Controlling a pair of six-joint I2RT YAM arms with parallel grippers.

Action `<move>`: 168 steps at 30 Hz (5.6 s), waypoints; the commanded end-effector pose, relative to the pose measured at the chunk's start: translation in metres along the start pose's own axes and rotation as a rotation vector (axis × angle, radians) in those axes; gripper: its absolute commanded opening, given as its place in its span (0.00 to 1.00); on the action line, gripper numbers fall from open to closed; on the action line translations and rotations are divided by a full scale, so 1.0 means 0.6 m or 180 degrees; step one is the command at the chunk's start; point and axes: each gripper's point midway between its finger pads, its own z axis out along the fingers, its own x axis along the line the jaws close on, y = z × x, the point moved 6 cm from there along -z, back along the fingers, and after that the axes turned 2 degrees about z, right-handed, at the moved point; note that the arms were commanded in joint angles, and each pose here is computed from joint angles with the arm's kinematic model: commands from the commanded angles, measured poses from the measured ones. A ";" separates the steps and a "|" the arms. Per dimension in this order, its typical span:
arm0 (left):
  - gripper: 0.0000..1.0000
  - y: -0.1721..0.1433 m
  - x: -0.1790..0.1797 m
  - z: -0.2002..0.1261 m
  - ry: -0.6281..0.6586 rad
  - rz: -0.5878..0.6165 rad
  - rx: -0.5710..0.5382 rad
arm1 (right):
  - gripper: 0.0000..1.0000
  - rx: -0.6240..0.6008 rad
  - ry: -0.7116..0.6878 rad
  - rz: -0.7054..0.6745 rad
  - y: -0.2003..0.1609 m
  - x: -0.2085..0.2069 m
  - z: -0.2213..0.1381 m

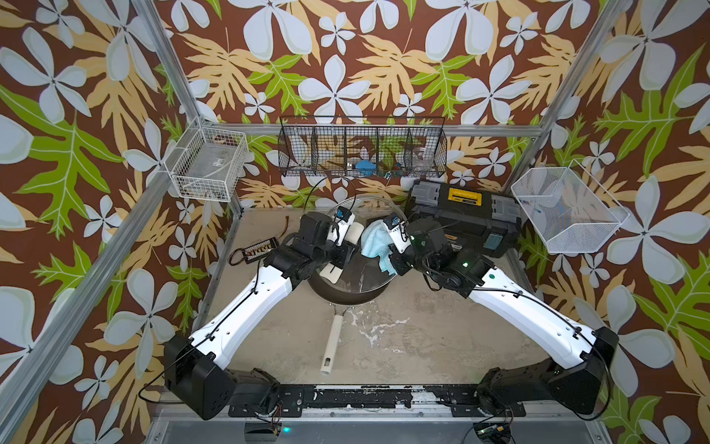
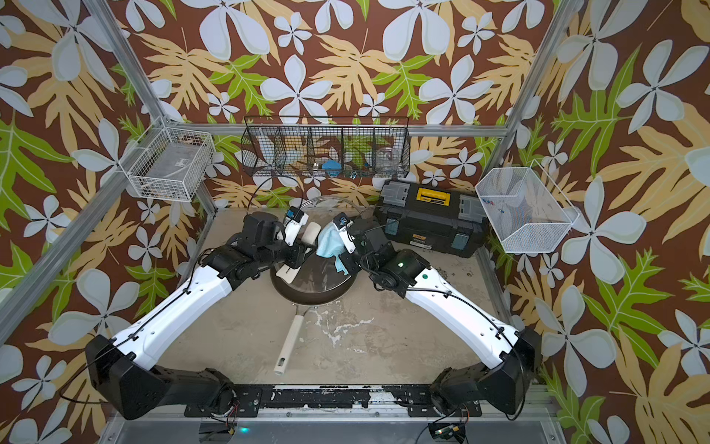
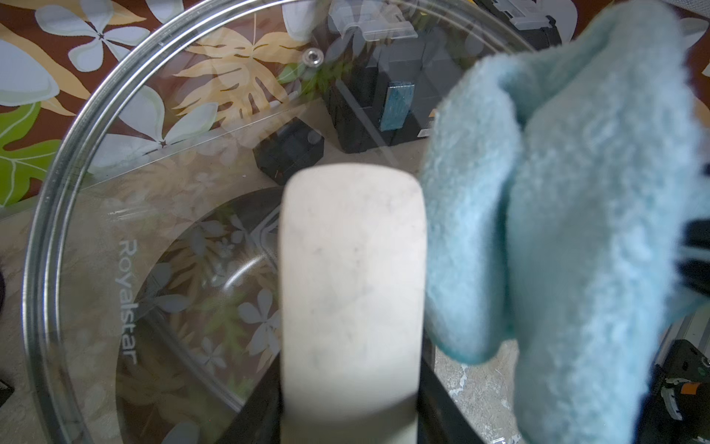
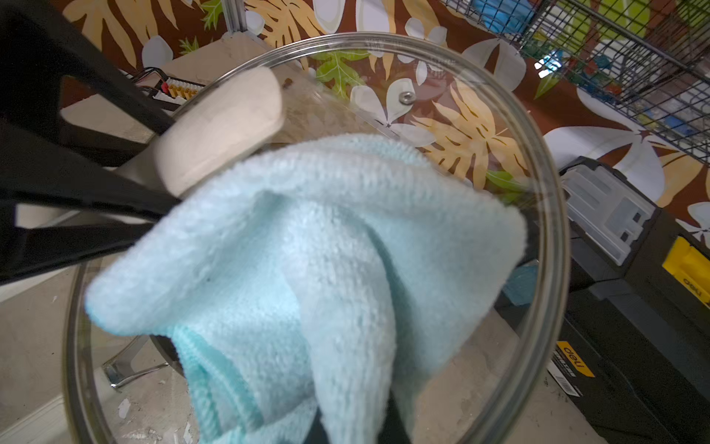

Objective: Wipe the pot lid with a cloth
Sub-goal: Wipe the pot lid.

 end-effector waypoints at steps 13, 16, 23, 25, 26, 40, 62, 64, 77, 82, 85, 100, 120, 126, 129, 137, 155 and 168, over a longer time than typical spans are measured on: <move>0.00 0.082 -0.006 -0.007 -0.0062 0.0117 -0.0632 | 0.00 0.0251 0.0242 -0.0072 -0.033 0.032 0.025; 0.00 0.091 -0.004 -0.002 -0.0046 0.0077 -0.0652 | 0.00 0.0268 0.0331 -0.0093 -0.039 0.054 0.025; 0.00 0.104 -0.003 0.007 -0.0057 0.0008 -0.0667 | 0.00 0.0307 0.0582 -0.0110 -0.055 0.112 0.027; 0.00 0.104 -0.003 0.010 -0.0058 -0.0010 -0.0660 | 0.00 0.0322 0.0667 -0.0096 -0.059 0.126 0.028; 0.00 0.105 -0.003 0.011 -0.0062 -0.0016 -0.0662 | 0.00 0.0323 0.0695 -0.0095 -0.060 0.133 0.028; 0.00 0.108 -0.001 0.011 -0.0029 -0.0071 -0.0696 | 0.00 0.0348 0.0889 -0.0038 -0.077 0.155 0.014; 0.00 0.058 -0.016 -0.020 -0.0177 0.0334 -0.0535 | 0.00 0.0299 0.0437 -0.0001 -0.060 0.059 0.004; 0.00 0.054 -0.019 -0.023 -0.0209 0.0428 -0.0500 | 0.00 0.0291 0.0403 -0.0007 -0.056 0.051 0.000; 0.00 0.029 -0.041 -0.046 -0.0480 0.1104 -0.0395 | 0.00 0.0395 0.0181 -0.0104 -0.054 0.030 -0.007; 0.00 0.014 -0.051 -0.053 -0.0638 0.1350 -0.0407 | 0.00 0.0492 0.0086 -0.0157 -0.066 0.023 -0.011; 0.00 0.010 -0.056 -0.056 -0.0719 0.1458 -0.0388 | 0.00 0.0549 0.0098 -0.0237 -0.073 0.023 -0.015; 0.00 0.018 -0.068 -0.069 -0.0866 0.1817 -0.0529 | 0.00 0.0717 0.0412 -0.0365 -0.117 0.034 -0.046; 0.00 0.003 -0.087 -0.075 -0.1225 0.1949 -0.0524 | 0.00 0.0557 0.0253 -0.0426 -0.060 0.027 -0.002; 0.00 0.003 -0.087 -0.080 -0.1216 0.1967 -0.0544 | 0.00 0.0563 0.0247 -0.0450 -0.032 0.018 0.040; 0.00 0.005 -0.087 -0.083 -0.1198 0.1983 -0.0560 | 0.00 0.0572 0.0244 -0.0472 -0.018 0.015 0.063; 0.00 0.006 -0.082 -0.083 -0.1093 0.2010 -0.0568 | 0.00 0.0604 0.0223 -0.0595 0.010 0.012 0.085; 0.00 0.033 -0.074 -0.101 -0.0781 0.2011 -0.0895 | 0.00 0.0660 0.0434 -0.0393 -0.092 0.007 -0.047; 0.00 0.036 -0.078 -0.096 -0.0871 0.2016 -0.0887 | 0.00 0.0559 0.0634 -0.0319 -0.106 0.013 -0.085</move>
